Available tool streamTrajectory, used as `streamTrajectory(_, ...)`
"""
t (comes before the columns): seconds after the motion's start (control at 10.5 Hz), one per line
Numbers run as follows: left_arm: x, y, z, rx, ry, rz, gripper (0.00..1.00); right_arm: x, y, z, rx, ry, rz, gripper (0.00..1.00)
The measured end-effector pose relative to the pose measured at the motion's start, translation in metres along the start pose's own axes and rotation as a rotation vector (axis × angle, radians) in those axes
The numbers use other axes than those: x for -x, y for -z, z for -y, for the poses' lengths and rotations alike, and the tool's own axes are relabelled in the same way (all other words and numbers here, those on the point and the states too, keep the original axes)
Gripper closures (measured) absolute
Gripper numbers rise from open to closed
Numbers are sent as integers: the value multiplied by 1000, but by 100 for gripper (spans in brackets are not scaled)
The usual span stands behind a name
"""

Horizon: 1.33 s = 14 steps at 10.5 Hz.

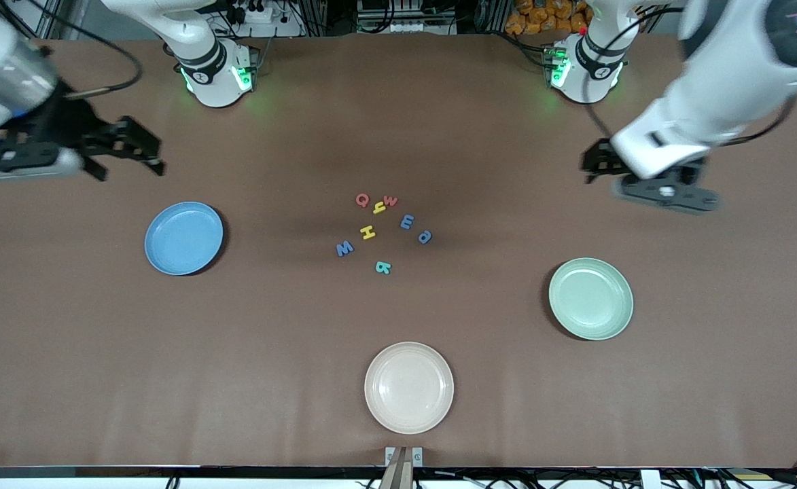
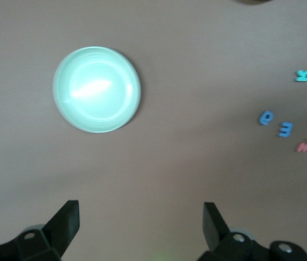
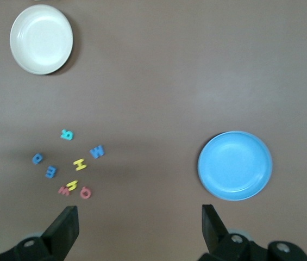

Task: Sort uppercase to blue plate, lowercase to green plate
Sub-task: 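Move both grippers toward the cluster of foam letters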

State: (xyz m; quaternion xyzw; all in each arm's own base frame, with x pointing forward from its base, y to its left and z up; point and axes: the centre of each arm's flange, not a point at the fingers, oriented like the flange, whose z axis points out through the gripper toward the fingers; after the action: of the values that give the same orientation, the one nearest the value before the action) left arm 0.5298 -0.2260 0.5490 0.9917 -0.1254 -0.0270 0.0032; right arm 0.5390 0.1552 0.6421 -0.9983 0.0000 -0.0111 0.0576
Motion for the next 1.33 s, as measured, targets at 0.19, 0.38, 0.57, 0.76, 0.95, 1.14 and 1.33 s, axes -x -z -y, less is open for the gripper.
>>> streamTrajectory(0.19,5,-46,-59,11,-32,28,0,2,-32,43,15,-16,54,0)
streamTrajectory(0.38,2,-90,-90,39,-81,60,0,8,-74,88,45,-35,90,0)
streamTrajectory(0.57,-7,-129,-113,58,-127,70,0,28,-119,136,90,-44,99,0)
streamTrajectory(0.76,-12,-158,-124,52,-165,40,0,44,-154,171,117,-92,101,0)
streamTrajectory(0.95,-11,-181,-127,70,-169,11,0,37,-195,183,115,-96,102,0)
streamTrajectory(1.14,-12,-189,-126,76,-167,12,0,30,-251,188,95,-53,87,0)
streamTrajectory(1.33,-13,-191,-124,76,-165,15,0,41,-301,191,70,52,68,0)
